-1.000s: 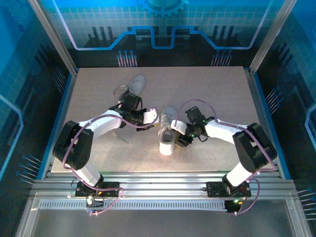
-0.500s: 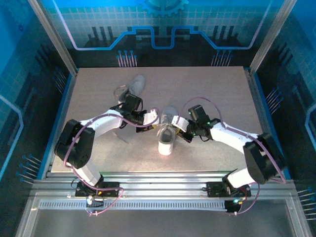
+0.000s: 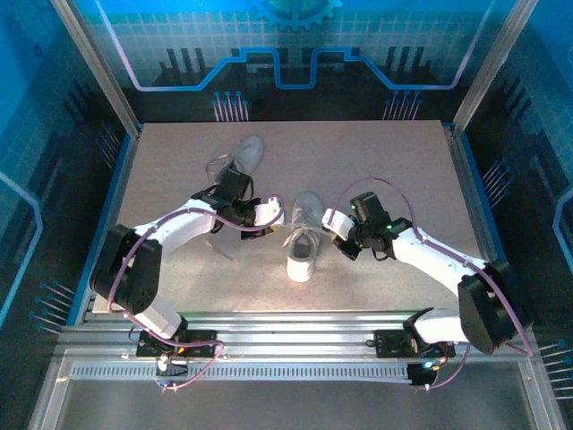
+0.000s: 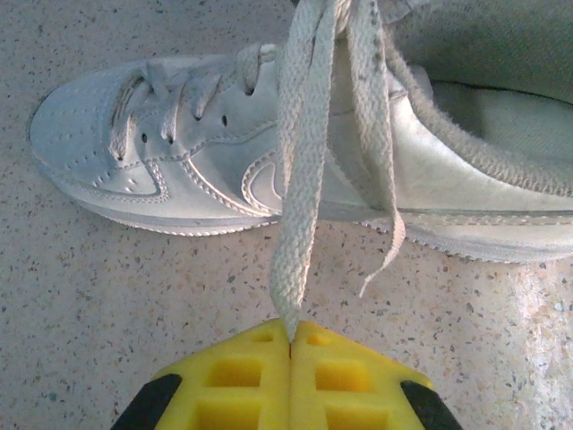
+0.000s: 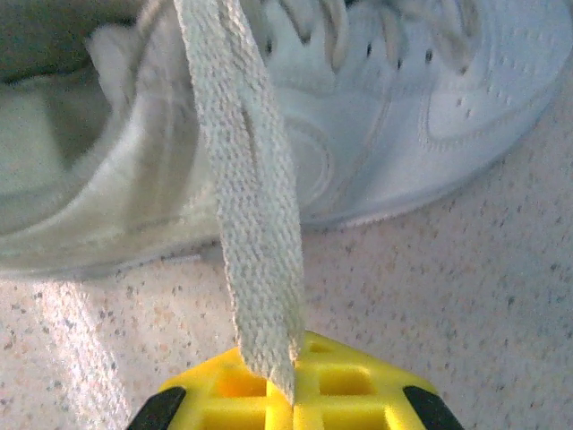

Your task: Tie the shoes

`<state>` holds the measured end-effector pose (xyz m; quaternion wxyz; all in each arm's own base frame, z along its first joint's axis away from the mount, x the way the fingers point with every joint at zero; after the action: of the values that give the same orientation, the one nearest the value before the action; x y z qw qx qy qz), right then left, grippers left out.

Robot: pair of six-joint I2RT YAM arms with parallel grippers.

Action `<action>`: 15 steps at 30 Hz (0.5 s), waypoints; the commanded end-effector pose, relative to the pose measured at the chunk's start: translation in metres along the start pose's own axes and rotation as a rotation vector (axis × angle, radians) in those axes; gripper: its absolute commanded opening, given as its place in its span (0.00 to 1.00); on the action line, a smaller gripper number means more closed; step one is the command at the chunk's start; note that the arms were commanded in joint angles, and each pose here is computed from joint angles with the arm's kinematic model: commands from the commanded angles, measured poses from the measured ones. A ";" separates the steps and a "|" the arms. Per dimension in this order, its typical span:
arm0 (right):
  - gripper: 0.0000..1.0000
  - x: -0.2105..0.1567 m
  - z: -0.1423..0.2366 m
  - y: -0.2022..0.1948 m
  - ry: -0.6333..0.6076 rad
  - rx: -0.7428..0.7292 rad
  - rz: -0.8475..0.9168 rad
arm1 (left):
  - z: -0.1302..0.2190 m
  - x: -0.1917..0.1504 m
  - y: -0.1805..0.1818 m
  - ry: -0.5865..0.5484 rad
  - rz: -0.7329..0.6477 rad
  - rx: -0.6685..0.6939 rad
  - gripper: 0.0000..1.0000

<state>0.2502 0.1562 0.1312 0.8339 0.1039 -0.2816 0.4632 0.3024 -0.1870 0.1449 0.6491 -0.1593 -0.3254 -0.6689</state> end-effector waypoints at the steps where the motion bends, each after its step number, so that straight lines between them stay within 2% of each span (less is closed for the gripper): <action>1: 0.00 -0.007 0.009 -0.006 0.098 -0.029 -0.057 | 0.011 -0.002 0.000 0.023 0.025 0.017 0.00; 7: 0.00 -0.011 0.022 -0.009 0.170 -0.061 -0.073 | 0.013 -0.011 0.002 0.045 0.067 0.042 0.00; 15: 0.00 -0.002 0.022 -0.011 0.216 -0.019 -0.107 | 0.019 -0.027 0.004 0.093 0.138 0.094 0.00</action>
<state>0.2468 0.1421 0.1451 0.8700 0.0623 -0.2161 0.4388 0.3068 -0.1691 0.1438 0.6871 -0.1333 -0.3198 -0.6386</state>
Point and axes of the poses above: each hand's point on the last joint's axis, 136 mm out from that joint toward the fingers, its own z axis back along the fingers, its own y axis along the line the jaws close on, x = y × z, the point moved 6 cm from there along z, back along the fingers, and after that the axes turned 4 degrees about -z, right-handed, at the moved point
